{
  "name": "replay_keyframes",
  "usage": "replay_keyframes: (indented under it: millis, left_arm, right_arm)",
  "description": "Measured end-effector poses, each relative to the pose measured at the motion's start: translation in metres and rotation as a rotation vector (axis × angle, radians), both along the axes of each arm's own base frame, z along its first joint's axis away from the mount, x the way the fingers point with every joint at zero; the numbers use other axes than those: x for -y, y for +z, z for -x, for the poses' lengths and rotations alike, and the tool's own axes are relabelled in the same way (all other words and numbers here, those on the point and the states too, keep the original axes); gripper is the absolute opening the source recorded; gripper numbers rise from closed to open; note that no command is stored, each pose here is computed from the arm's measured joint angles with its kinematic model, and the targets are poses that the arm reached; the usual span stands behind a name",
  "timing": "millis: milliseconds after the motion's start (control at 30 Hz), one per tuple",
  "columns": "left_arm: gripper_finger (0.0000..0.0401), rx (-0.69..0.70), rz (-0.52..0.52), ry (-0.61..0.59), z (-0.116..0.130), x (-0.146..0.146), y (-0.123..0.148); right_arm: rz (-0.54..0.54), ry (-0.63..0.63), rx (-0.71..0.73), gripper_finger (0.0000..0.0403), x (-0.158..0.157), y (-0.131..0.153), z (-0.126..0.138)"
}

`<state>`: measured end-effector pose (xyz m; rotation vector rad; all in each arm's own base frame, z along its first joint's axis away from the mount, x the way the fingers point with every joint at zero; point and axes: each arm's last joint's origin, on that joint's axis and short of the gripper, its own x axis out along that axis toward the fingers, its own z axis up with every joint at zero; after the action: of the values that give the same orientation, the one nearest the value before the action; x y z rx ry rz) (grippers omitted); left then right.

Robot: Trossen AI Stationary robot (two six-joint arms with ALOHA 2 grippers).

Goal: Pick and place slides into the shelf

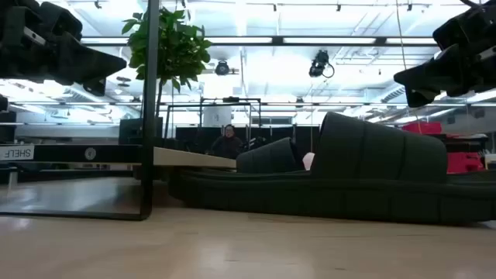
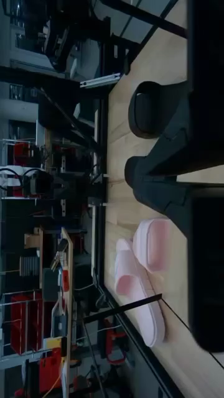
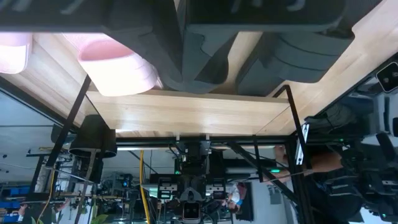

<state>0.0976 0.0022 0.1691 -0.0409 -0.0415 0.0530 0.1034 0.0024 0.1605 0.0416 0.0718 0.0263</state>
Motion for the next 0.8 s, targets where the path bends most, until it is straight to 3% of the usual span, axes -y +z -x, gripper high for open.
replay_keyframes:
  millis: [800]
  left_arm:
    - [0.0029, 0.000, 0.000, 0.000, 0.0000, 0.0000, 0.0000]
  right_arm:
    - [0.000, 0.000, -0.001, 0.0016, 0.0000, -0.0001, 0.0000]
